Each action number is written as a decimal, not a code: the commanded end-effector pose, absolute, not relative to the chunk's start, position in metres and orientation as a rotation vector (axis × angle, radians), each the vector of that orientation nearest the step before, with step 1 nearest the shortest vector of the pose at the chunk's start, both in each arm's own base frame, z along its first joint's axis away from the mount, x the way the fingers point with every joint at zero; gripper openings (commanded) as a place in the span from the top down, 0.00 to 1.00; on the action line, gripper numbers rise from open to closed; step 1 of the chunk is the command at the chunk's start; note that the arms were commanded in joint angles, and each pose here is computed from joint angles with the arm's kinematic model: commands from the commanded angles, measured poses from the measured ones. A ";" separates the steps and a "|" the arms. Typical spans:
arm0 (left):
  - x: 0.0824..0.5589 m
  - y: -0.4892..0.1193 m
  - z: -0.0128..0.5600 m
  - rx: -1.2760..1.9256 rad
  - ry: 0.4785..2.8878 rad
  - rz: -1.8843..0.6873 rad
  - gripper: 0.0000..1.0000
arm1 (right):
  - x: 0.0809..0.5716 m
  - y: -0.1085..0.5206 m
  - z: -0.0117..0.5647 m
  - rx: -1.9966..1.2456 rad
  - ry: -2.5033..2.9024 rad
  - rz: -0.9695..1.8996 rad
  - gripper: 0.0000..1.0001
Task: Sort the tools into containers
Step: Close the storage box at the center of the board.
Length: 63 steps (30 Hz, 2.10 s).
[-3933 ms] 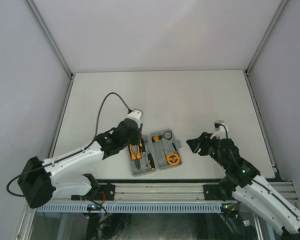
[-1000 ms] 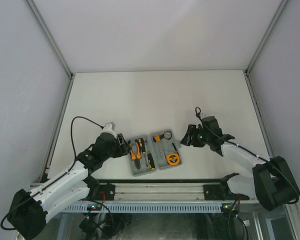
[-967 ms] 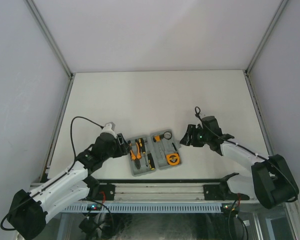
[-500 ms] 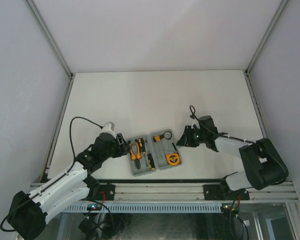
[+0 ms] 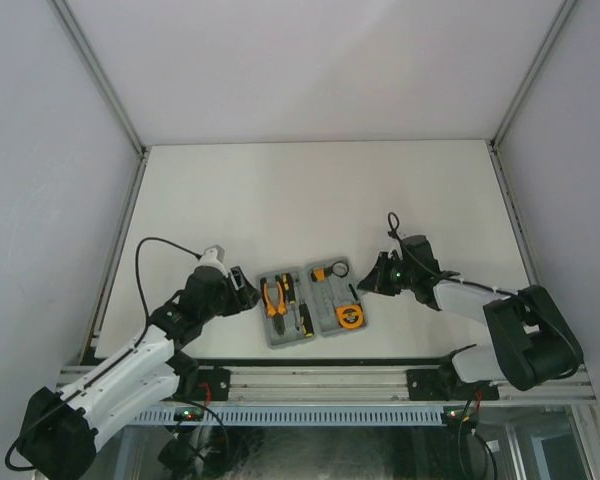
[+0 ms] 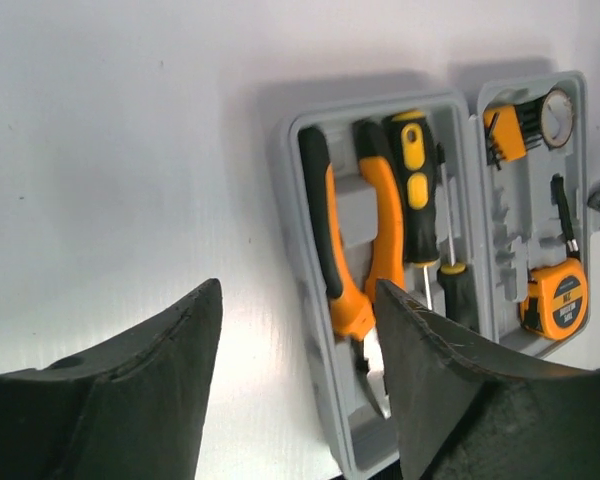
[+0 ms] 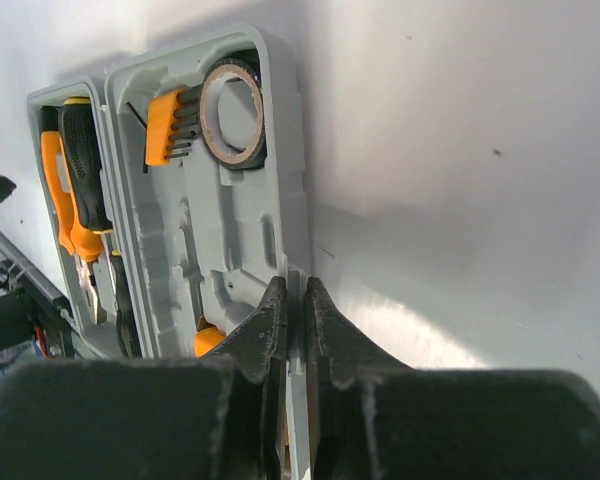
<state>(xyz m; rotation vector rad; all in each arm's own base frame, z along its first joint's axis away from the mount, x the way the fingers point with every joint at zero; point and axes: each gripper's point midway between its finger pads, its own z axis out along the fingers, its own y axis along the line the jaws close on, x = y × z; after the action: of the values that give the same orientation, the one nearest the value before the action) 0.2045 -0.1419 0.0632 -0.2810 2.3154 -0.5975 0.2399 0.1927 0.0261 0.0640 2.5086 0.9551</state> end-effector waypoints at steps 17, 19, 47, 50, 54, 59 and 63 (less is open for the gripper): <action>0.205 -0.200 0.057 -0.180 2.298 -0.990 0.33 | 0.232 0.171 0.039 0.227 2.369 0.935 0.93; 0.205 -0.202 0.054 -0.180 2.305 -0.994 0.37 | 0.233 0.169 0.041 0.230 2.363 0.929 0.90; 0.209 -0.207 0.053 -0.165 2.312 -1.011 0.54 | 0.232 0.153 0.042 0.251 2.368 0.848 0.83; 0.209 -0.207 0.052 -0.164 2.314 -1.010 0.54 | 0.232 0.154 0.042 0.249 2.368 0.855 0.85; 0.209 -0.207 0.053 -0.164 2.313 -1.014 0.54 | 0.231 0.156 0.042 0.240 2.372 0.873 0.87; 0.208 -0.216 0.063 -0.106 2.284 -1.076 0.51 | 0.230 0.157 0.038 0.237 2.385 0.880 0.98; 0.207 -0.227 0.068 -0.037 2.286 -1.113 0.50 | 0.229 0.159 0.034 0.245 2.397 0.890 1.00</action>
<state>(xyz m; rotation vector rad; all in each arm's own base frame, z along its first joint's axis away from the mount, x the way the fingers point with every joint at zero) 0.1982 -0.2053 0.0405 -0.1499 2.3650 -1.0034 0.2244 0.1570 0.0338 0.2620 2.4096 0.8802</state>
